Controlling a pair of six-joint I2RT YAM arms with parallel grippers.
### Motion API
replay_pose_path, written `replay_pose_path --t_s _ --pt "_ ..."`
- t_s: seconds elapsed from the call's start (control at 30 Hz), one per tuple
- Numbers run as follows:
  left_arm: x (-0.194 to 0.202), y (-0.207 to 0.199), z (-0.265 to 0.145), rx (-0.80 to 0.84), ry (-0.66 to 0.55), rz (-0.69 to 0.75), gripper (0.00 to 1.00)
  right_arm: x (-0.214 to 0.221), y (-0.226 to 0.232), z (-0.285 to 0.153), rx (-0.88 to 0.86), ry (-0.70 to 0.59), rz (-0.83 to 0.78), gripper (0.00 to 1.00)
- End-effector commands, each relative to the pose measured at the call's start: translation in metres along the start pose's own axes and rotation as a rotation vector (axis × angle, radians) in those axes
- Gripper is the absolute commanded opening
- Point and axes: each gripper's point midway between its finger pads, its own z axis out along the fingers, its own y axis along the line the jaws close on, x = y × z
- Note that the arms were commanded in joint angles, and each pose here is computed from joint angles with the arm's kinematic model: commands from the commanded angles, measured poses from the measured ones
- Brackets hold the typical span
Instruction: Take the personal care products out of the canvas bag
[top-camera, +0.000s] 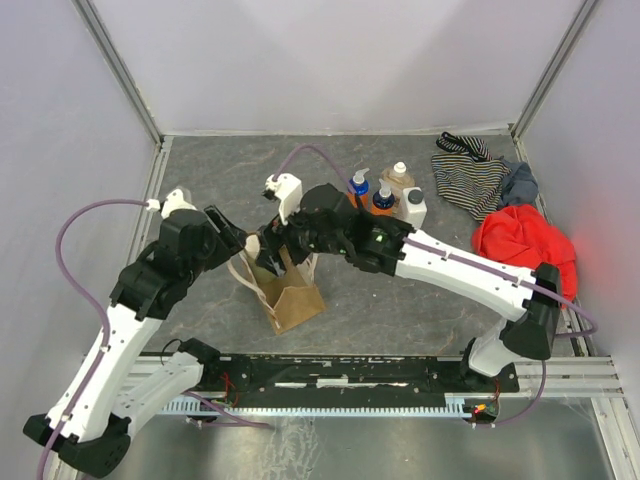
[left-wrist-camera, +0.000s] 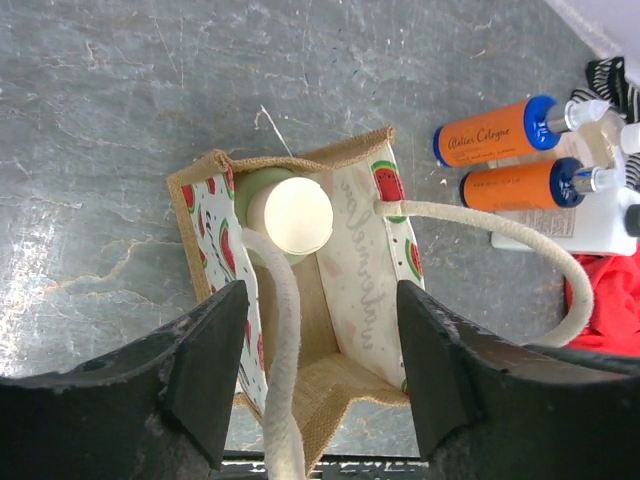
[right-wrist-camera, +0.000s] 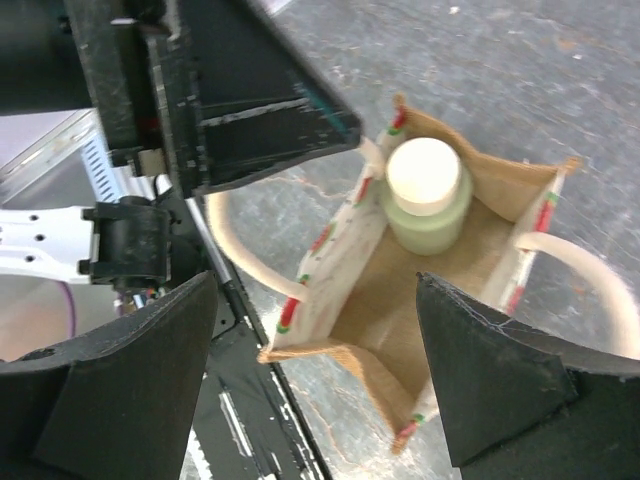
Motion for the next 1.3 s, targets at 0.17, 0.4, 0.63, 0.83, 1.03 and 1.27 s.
replay_pose_path --t_s 0.17,0.4,0.63,0.83,1.03,1.27 --pt "-0.036 0.007 -0.028 -0.021 -0.156 -0.040 0.76 -0.009 0.034 0.013 -0.046 -0.011 -0.048 0.89" --pt "-0.030 0.021 -0.014 -0.108 -0.142 -0.015 0.78 0.010 0.006 0.046 0.041 0.037 -0.058 0.91" --pt "-0.033 0.024 0.014 -0.167 -0.174 0.033 0.81 0.019 -0.021 0.078 0.068 0.064 -0.046 0.91" --pt "-0.032 0.028 0.036 -0.208 -0.155 0.047 0.82 0.019 -0.041 0.097 0.087 0.036 -0.030 0.91" --pt "-0.033 0.043 0.048 -0.249 -0.137 0.028 0.83 0.028 -0.050 0.123 0.074 0.033 0.004 0.90" --pt "-0.031 0.068 0.059 -0.290 -0.097 0.001 0.82 0.045 -0.061 0.143 0.105 0.076 0.003 0.79"
